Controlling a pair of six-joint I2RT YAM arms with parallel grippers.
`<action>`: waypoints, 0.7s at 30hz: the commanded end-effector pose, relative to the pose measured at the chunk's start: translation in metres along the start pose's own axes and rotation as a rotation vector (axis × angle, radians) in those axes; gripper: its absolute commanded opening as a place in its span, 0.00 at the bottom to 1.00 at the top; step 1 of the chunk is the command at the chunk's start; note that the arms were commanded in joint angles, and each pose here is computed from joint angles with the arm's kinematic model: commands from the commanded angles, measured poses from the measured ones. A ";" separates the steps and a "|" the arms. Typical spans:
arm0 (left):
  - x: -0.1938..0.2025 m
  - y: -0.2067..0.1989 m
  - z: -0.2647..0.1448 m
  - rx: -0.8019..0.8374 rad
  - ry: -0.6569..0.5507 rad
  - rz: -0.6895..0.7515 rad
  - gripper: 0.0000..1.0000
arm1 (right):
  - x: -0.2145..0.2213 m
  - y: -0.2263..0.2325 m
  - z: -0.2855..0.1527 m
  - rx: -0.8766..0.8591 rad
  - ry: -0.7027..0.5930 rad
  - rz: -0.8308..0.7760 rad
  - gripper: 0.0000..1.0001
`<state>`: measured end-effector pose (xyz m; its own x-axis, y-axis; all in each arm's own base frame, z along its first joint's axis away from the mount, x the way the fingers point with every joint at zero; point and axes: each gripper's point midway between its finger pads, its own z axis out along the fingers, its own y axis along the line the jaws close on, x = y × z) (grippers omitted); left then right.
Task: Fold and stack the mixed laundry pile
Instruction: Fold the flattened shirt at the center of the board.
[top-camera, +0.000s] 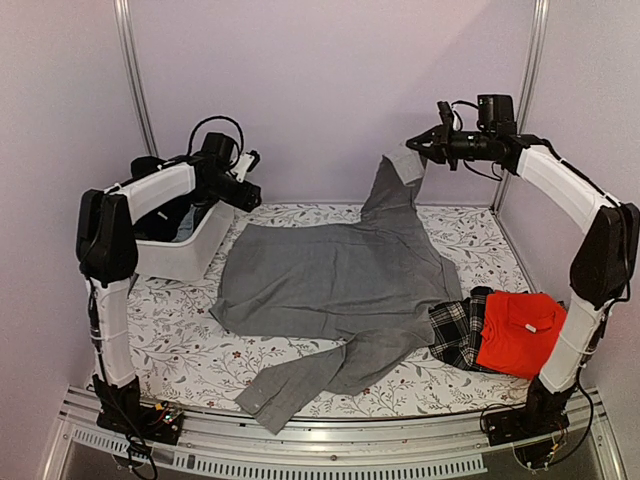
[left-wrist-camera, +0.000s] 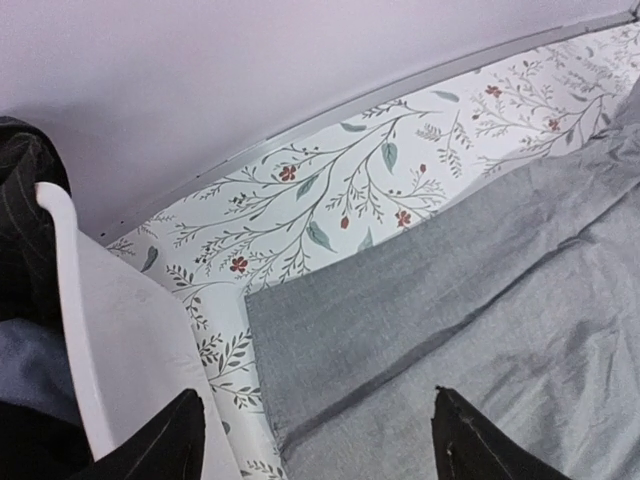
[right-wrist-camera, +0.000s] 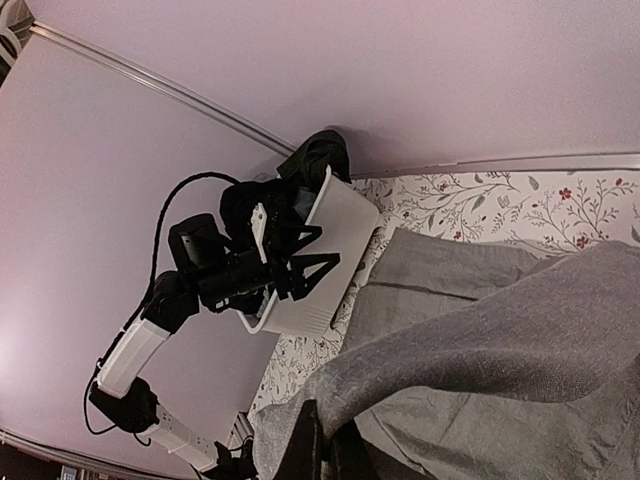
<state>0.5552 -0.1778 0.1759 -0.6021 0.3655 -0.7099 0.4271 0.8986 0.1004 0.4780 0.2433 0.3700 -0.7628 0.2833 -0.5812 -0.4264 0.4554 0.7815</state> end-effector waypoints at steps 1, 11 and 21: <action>0.020 0.009 0.027 -0.021 0.067 0.109 0.76 | 0.041 0.006 -0.021 0.043 0.030 0.014 0.00; 0.048 0.014 0.084 -0.097 0.160 0.057 0.71 | 0.166 -0.058 -0.041 0.202 0.230 0.192 0.00; 0.049 0.030 0.119 -0.134 0.135 -0.281 0.65 | 0.180 -0.048 -0.059 0.205 0.253 0.173 0.00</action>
<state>0.6049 -0.1723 0.0581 -0.7334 0.3178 -0.6009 0.3188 0.9415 0.1089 0.3406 0.2237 0.2297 -0.9326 0.1783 -0.3138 -0.1545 0.5884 0.7937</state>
